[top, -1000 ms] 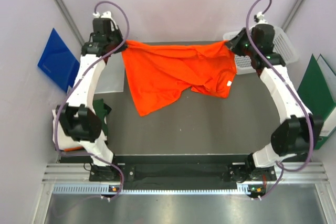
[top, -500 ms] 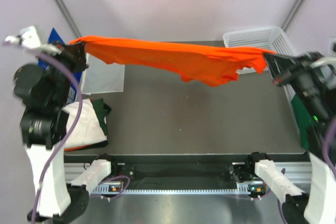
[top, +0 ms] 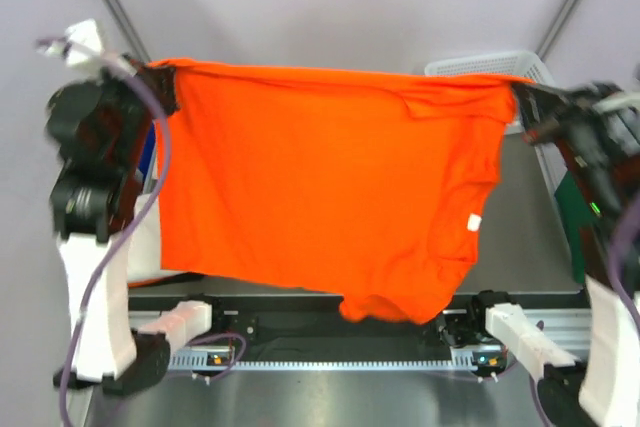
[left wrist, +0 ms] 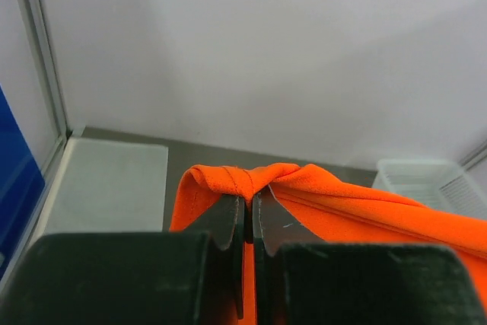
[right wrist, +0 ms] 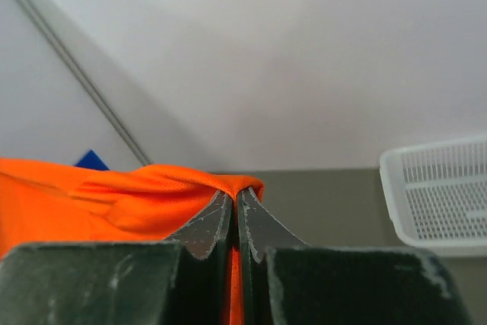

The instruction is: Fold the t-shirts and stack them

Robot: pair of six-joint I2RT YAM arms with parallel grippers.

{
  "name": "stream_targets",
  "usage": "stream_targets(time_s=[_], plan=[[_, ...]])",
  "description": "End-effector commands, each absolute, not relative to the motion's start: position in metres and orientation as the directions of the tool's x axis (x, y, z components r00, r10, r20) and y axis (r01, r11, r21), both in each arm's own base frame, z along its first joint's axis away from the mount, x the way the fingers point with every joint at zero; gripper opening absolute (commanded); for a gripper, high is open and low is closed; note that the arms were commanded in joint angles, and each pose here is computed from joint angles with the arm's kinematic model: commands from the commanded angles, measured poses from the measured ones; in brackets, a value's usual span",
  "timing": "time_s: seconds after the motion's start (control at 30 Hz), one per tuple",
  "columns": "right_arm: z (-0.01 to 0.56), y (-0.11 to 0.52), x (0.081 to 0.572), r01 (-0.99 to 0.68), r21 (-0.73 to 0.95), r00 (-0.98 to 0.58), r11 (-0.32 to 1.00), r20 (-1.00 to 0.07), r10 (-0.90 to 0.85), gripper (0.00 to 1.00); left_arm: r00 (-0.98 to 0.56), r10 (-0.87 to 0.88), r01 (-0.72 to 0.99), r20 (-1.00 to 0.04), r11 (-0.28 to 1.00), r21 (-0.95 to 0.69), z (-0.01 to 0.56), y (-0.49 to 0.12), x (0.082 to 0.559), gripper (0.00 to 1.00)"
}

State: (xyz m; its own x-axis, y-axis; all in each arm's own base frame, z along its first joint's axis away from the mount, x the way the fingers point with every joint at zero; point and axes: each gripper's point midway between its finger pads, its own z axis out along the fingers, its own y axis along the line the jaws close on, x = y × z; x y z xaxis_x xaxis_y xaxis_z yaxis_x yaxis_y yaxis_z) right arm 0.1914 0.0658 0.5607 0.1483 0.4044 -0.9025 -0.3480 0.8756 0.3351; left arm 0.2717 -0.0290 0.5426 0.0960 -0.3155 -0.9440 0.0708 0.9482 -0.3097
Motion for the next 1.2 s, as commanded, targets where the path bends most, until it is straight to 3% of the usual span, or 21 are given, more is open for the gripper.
stream_targets(time_s=[0.0,0.23,0.3,0.37,0.4,0.47,0.5,0.53,0.6,0.77,0.93,1.17], plan=[[0.486,0.061,0.321,-0.182,0.38,-0.003,0.907,-0.922,0.386,0.0,-0.147,-0.235,-0.098,-0.961,0.97,-0.222,0.455,-0.016,0.366,0.0],[0.327,0.088,0.463,-0.138,0.412,-0.317,0.901,-0.88,0.354,0.0,-0.486,-0.236,-0.067,-0.842,0.97,-0.234,0.282,-0.048,0.484,0.0],[0.26,0.096,0.504,-0.111,0.43,-0.451,0.896,-0.825,0.34,0.0,-0.521,-0.238,-0.072,-0.82,0.969,-0.235,0.254,-0.051,0.507,0.0],[0.245,0.109,0.534,-0.149,0.457,-0.489,0.877,-0.805,0.336,0.0,-0.637,-0.229,-0.079,-0.736,0.969,-0.234,0.188,-0.059,0.53,0.0],[0.199,0.112,0.553,-0.113,0.465,-0.556,0.878,-0.762,0.332,0.0,-0.633,-0.233,-0.08,-0.738,0.968,-0.237,0.188,-0.06,0.545,0.0],[0.198,0.121,0.578,-0.133,0.495,-0.567,0.859,-0.749,0.344,0.0,-0.699,-0.243,-0.113,-0.672,0.966,-0.231,0.138,-0.06,0.564,0.0],[0.167,0.122,0.59,-0.105,0.503,-0.603,0.858,-0.718,0.347,0.0,-0.679,-0.256,-0.117,-0.688,0.963,-0.242,0.148,-0.059,0.578,0.0],[0.186,0.127,0.604,-0.136,0.516,-0.578,0.846,-0.735,0.355,0.0,-0.701,-0.268,-0.134,-0.661,0.96,-0.247,0.127,-0.059,0.586,0.0],[0.182,0.128,0.621,-0.127,0.523,-0.583,0.843,-0.727,0.363,0.0,-0.665,-0.287,-0.123,-0.69,0.953,-0.278,0.142,-0.06,0.605,0.0],[0.193,0.128,0.629,-0.132,0.584,-0.595,0.801,-0.693,0.408,0.0,-0.611,-0.304,-0.109,-0.731,0.947,-0.302,0.17,-0.06,0.621,0.0],[0.21,0.119,0.601,-0.099,0.661,-0.634,0.744,-0.618,0.465,0.0,-0.598,-0.305,-0.119,-0.741,0.948,-0.294,0.199,-0.056,0.601,0.0],[0.202,0.106,0.543,0.005,0.737,-0.745,0.676,-0.448,0.494,0.0,-0.722,-0.305,-0.174,-0.622,0.949,-0.263,0.169,-0.053,0.545,0.0]])
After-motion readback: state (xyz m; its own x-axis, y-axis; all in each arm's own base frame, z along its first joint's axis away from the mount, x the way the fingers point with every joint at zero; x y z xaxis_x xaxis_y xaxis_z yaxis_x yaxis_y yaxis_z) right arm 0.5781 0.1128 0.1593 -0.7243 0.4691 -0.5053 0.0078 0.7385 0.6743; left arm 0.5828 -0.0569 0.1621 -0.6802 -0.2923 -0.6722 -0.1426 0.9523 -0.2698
